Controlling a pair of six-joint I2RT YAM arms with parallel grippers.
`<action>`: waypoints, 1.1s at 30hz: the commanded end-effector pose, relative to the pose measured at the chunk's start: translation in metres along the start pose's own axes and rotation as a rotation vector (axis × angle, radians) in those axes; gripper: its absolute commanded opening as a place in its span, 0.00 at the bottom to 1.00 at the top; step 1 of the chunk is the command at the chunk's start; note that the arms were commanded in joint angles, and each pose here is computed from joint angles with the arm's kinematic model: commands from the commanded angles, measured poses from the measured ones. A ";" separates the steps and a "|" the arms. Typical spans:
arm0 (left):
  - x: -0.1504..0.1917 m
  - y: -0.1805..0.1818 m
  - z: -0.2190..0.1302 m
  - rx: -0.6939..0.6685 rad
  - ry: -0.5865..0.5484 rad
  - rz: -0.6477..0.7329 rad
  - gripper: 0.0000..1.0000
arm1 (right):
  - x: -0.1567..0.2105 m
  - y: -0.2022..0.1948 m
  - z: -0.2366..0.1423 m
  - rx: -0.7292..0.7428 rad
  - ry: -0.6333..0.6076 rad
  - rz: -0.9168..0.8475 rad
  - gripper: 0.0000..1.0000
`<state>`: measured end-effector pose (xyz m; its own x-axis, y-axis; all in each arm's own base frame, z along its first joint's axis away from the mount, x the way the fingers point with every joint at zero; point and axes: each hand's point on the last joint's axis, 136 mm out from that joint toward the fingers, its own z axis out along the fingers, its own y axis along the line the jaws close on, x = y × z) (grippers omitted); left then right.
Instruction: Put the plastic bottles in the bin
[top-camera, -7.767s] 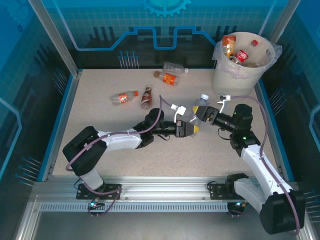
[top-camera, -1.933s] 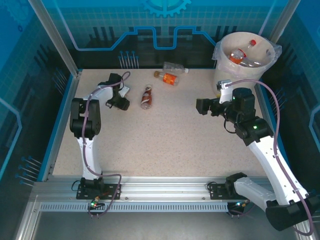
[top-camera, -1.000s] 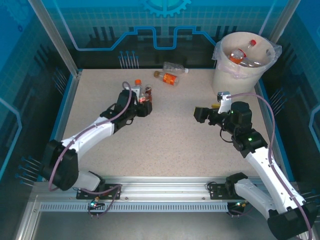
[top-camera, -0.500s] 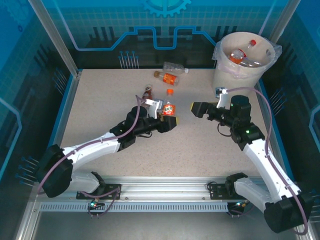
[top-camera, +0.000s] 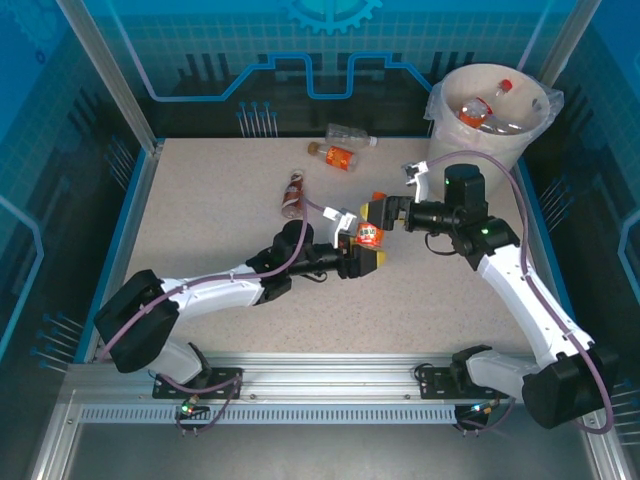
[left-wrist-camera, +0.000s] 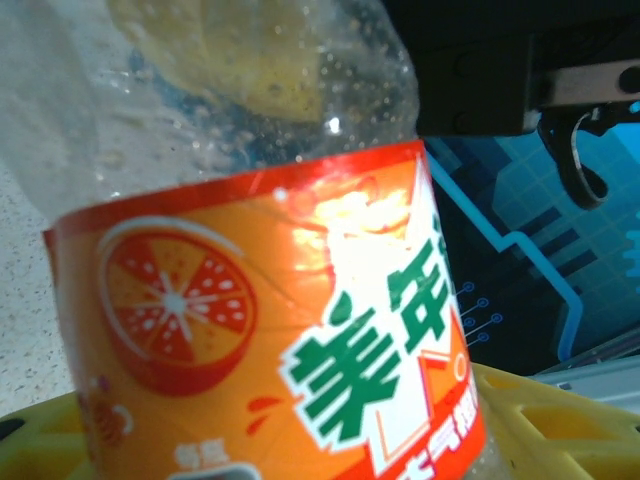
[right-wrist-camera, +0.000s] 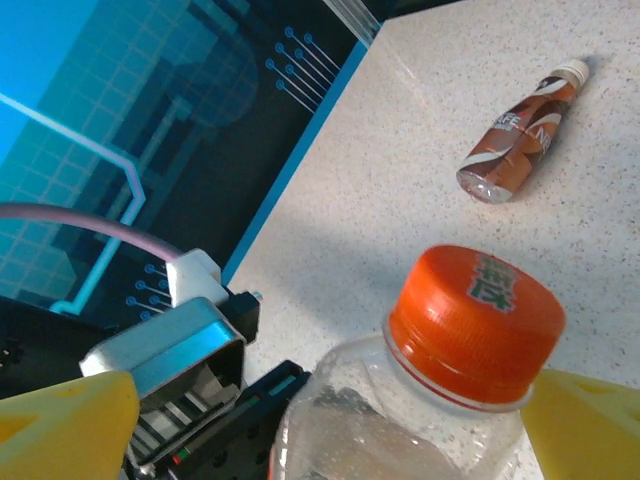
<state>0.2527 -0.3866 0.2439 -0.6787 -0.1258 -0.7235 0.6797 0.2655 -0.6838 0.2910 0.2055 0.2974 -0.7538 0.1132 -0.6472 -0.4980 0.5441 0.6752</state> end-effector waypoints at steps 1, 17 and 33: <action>-0.020 -0.026 0.002 0.096 -0.061 0.042 0.38 | 0.012 0.003 0.000 -0.003 0.060 0.002 0.92; -0.019 -0.026 0.002 0.092 -0.045 0.041 0.39 | 0.031 0.010 0.017 -0.097 0.176 0.065 0.66; -0.023 0.028 -0.013 -0.221 -0.106 -0.016 0.99 | -0.034 -0.039 -0.011 0.230 -0.087 -0.022 0.37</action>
<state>0.2731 -0.3767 0.2280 -0.6974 -0.1751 -0.6949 0.5949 0.3993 -0.6976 0.3100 0.1945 0.2724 -0.7773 0.1003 -0.6211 -0.4195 0.6531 0.6305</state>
